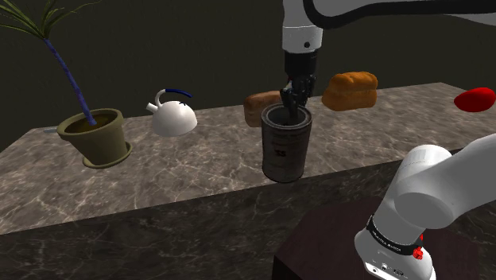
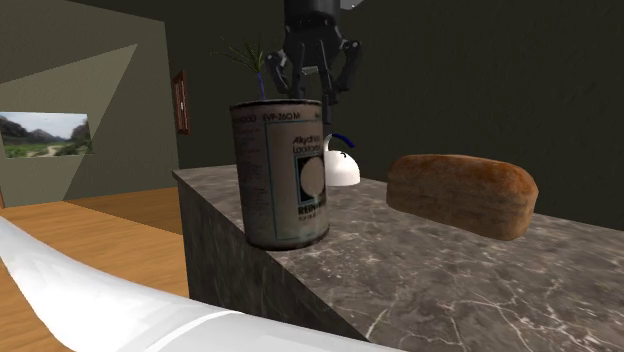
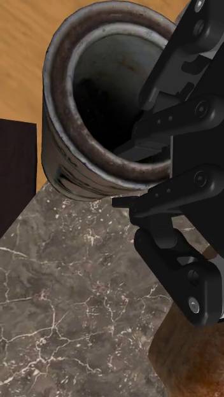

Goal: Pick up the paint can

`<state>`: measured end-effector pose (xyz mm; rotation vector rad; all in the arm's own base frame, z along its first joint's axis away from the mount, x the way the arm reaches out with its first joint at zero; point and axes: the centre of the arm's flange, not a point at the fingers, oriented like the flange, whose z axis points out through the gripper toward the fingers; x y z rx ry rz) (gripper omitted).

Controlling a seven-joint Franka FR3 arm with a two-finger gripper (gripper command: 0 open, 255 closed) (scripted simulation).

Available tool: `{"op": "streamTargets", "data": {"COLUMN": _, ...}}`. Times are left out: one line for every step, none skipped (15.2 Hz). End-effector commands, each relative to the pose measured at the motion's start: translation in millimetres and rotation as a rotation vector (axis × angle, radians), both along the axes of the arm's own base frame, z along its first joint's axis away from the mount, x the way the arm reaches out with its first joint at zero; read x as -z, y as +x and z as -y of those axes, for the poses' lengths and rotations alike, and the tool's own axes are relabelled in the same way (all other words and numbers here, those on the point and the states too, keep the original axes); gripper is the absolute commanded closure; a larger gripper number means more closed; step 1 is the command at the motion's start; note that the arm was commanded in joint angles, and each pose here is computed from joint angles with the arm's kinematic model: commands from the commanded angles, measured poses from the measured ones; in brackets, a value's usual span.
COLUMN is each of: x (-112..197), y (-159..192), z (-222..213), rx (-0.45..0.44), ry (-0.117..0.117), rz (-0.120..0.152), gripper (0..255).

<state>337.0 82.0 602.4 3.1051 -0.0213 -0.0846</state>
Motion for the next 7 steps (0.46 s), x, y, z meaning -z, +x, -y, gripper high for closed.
{"op": "streamTargets", "data": {"x": -12.2, "y": -0.7, "z": -0.7, "rx": 0.0, "ry": 0.001, "rz": 0.002, "gripper": 255}}
{"op": "streamTargets", "data": {"x": -17.4, "y": -0.7, "z": -0.7, "rx": 0.0, "ry": 0.001, "rz": 0.002, "gripper": 255}}
{"op": "streamTargets", "data": {"x": -22.7, "y": -0.7, "z": -0.7, "rx": 0.0, "ry": 0.001, "rz": 0.002, "gripper": 255}}
{"op": "streamTargets", "data": {"x": -28.0, "y": -0.7, "z": -0.7, "rx": 0.0, "ry": 0.001, "rz": 0.002, "gripper": 255}}
{"op": "streamTargets", "data": {"x": -33.3, "y": -0.7, "z": -0.7, "rx": 0.0, "ry": 0.001, "rz": 0.002, "gripper": 255}}
{"op": "streamTargets", "data": {"x": -34.1, "y": -0.8, "z": -0.7, "rx": 0.0, "ry": 0.001, "rz": 0.002, "gripper": 255}}
{"op": "streamTargets", "data": {"x": -34.1, "y": -0.7, "z": -0.7, "rx": 0.0, "ry": 0.001, "rz": 0.002, "gripper": 255}}
